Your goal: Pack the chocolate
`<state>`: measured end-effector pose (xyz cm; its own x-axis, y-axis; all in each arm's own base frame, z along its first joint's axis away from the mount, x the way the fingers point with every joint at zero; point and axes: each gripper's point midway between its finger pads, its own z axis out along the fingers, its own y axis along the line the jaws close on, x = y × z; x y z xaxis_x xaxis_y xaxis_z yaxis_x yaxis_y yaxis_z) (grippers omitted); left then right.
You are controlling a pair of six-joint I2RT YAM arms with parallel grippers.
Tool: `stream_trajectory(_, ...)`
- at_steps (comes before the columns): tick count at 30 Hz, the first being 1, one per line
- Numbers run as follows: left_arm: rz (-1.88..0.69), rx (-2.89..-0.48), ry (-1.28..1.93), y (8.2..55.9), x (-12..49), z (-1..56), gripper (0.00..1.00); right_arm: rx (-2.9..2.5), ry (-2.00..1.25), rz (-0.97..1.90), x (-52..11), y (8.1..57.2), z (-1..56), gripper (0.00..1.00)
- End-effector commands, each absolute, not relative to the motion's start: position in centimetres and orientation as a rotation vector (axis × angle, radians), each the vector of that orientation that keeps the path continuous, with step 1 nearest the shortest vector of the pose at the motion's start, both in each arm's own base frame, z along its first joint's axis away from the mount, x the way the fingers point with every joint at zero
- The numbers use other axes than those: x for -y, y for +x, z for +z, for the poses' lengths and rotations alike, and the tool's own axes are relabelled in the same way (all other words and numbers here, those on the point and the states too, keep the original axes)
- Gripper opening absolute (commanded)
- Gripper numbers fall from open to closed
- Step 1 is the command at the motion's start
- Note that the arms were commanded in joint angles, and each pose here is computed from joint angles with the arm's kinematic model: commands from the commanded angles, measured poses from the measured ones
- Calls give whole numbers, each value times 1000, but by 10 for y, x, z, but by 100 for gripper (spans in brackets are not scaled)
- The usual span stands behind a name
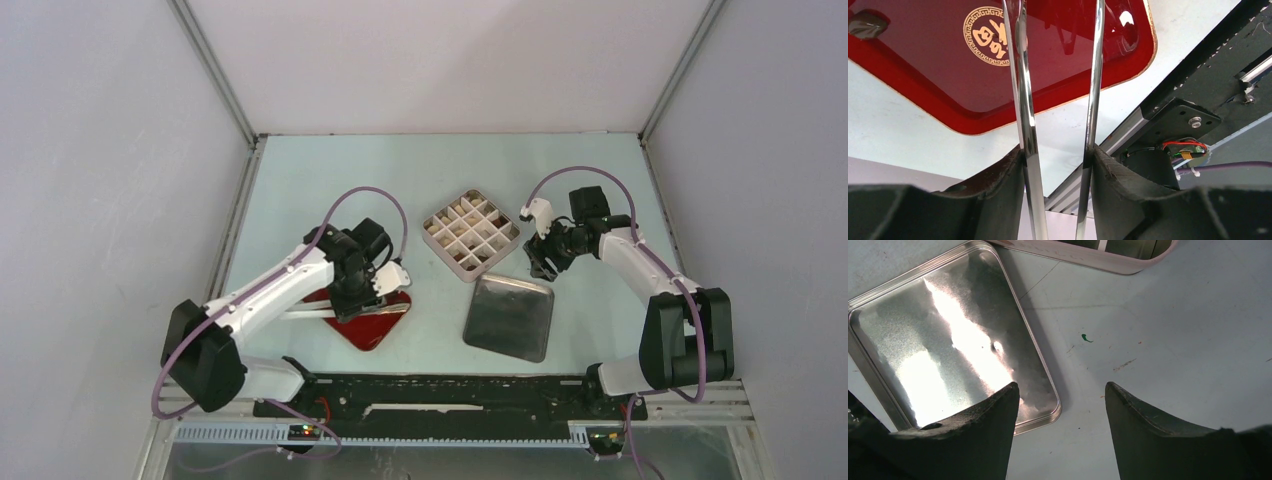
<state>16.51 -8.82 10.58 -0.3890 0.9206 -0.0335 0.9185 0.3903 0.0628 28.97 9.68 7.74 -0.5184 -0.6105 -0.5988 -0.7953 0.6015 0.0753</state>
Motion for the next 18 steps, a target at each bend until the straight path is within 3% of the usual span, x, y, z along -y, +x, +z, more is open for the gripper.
stream_trajectory(1, 24, -2584, 1736, 162, 89, 101, 50, -2275, -1122, 454, -99, 296, 86, 66)
stream_trajectory(9, 51, -2614, 1740, 167, 90, 96, 47, -2277, -1124, 456, -99, 296, 85, 66)
stream_trajectory(12, 54, -2606, 1742, 168, 89, 101, 38, -2275, -1121, 455, -98, 296, 86, 66)
stream_trajectory(15, 31, -2575, 1741, 166, 90, 113, 21, -2276, -1120, 455, -98, 296, 86, 66)
stream_trajectory(18, 11, -2566, 1714, 167, 94, 126, 18, -2274, -1123, 455, -98, 296, 86, 66)
